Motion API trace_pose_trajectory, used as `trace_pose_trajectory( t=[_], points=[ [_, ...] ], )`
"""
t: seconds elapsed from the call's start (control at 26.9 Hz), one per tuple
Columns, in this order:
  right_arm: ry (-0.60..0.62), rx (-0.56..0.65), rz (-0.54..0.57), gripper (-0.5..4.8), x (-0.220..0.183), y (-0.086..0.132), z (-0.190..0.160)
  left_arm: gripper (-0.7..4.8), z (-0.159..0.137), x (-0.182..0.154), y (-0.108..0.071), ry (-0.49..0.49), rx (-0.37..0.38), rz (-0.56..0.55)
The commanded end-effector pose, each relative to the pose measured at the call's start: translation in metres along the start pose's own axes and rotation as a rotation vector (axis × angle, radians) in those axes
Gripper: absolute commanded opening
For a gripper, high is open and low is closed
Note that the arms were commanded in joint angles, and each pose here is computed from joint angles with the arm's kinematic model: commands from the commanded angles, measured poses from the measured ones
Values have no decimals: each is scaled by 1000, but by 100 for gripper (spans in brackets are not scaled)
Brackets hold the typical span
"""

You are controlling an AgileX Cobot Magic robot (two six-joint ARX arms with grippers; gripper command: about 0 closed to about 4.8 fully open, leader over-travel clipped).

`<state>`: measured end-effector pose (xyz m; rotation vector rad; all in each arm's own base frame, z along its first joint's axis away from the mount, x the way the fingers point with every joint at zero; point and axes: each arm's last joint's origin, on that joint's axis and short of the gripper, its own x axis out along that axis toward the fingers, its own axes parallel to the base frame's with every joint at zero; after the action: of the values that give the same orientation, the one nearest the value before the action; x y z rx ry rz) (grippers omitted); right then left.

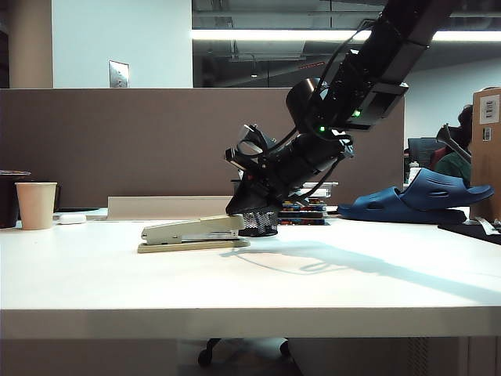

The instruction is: Press the stapler down.

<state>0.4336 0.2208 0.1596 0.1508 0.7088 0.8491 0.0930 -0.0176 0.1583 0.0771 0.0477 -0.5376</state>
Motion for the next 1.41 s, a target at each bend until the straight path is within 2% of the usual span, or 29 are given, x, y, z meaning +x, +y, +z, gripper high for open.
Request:
trace_pose_trajectory(
  t=[0.04,1.41],
  points=[
    [95,48,-40,-9,6,-6,-17,-6,2,0,0,-12,4,4],
    [153,83,-46,-9,10,-10,-28,-6,2,0,0,-15,8,4]
  ],
)
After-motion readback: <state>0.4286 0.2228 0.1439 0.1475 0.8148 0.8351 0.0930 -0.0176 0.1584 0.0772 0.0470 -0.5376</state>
